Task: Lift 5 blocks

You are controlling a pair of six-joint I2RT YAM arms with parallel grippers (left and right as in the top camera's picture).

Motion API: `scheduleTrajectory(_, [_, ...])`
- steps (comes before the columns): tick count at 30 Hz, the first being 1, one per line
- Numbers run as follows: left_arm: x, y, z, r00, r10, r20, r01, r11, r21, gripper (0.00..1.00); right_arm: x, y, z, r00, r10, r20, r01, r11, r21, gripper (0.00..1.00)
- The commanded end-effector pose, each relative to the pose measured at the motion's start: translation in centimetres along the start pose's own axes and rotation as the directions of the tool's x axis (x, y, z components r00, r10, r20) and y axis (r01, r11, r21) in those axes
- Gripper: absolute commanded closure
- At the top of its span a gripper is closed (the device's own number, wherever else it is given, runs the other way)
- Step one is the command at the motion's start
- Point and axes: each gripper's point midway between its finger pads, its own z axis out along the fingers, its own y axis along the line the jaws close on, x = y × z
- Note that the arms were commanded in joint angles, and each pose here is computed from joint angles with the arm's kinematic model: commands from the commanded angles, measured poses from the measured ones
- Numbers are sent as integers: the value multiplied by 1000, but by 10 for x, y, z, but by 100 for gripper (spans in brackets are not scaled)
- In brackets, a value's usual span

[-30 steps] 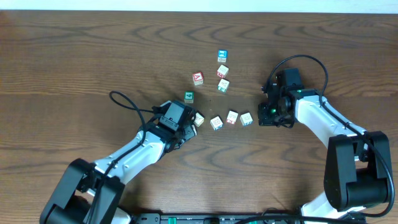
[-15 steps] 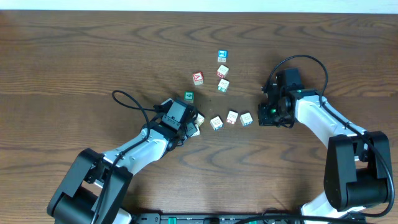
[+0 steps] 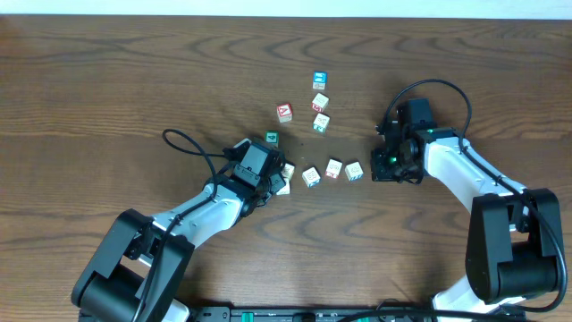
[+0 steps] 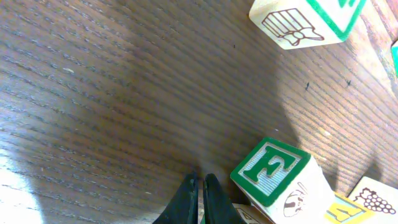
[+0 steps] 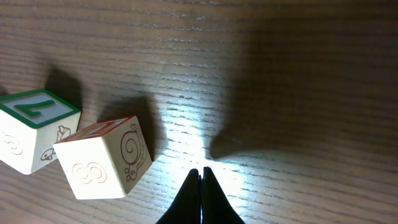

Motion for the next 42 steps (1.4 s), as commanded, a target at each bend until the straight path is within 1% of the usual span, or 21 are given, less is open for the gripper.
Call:
scheduleTrajectory(1, [1, 12, 5, 1000, -25, -14, 25, 999, -32, 93, 7, 7, 3, 1000, -12, -27, 11, 999, -37, 99])
scheduleTrajectory(5, [0, 12, 5, 999, -37, -30, 36, 999, -23, 93, 16, 8, 4, 998, -14, -61, 11, 999, -46, 99])
scheduleTrajectory(9, [1, 12, 5, 999, -37, -36, 36, 999, -23, 93, 21, 22, 6, 992, -113, -62, 104, 987, -120, 99])
scheduleTrajectory(13, [5, 13, 5, 998, -38, -53, 37, 999, -24, 93, 17, 25, 8, 985, -170, -38, 165, 981, -104, 99])
scheduleTrajectory(16, [11, 9, 5, 995, -38, -92, 38, 999, -4, 93, 11, 27, 8, 984, -177, -12, 175, 979, -105, 99])
scheduleTrajectory(20, [19, 7, 4, 991, -39, -132, 40, 999, 10, 93, 6, 34, 7, 972, -232, 20, 233, 962, -140, 99])
scheduleTrajectory(24, [25, 7, 3, 986, -41, -164, 44, 999, 12, 93, 7, 33, 8, 969, -248, 21, 248, 959, -139, 99])
scheduleTrajectory(27, [28, 11, 2, 982, -65, -178, 65, 998, -9, 93, 6, 35, 8, 968, -251, 25, 252, 957, -146, 99])
scheduleTrajectory(33, [29, 11, 2, 980, -81, -181, 80, 997, -12, 92, 11, 55, 6, 964, -266, 29, 265, 935, -236, 99])
scheduleTrajectory(42, [23, 0, 3, 982, -100, -160, 106, 994, 29, 93, 23, 70, 17, 941, -336, 21, 333, 919, -212, 99])
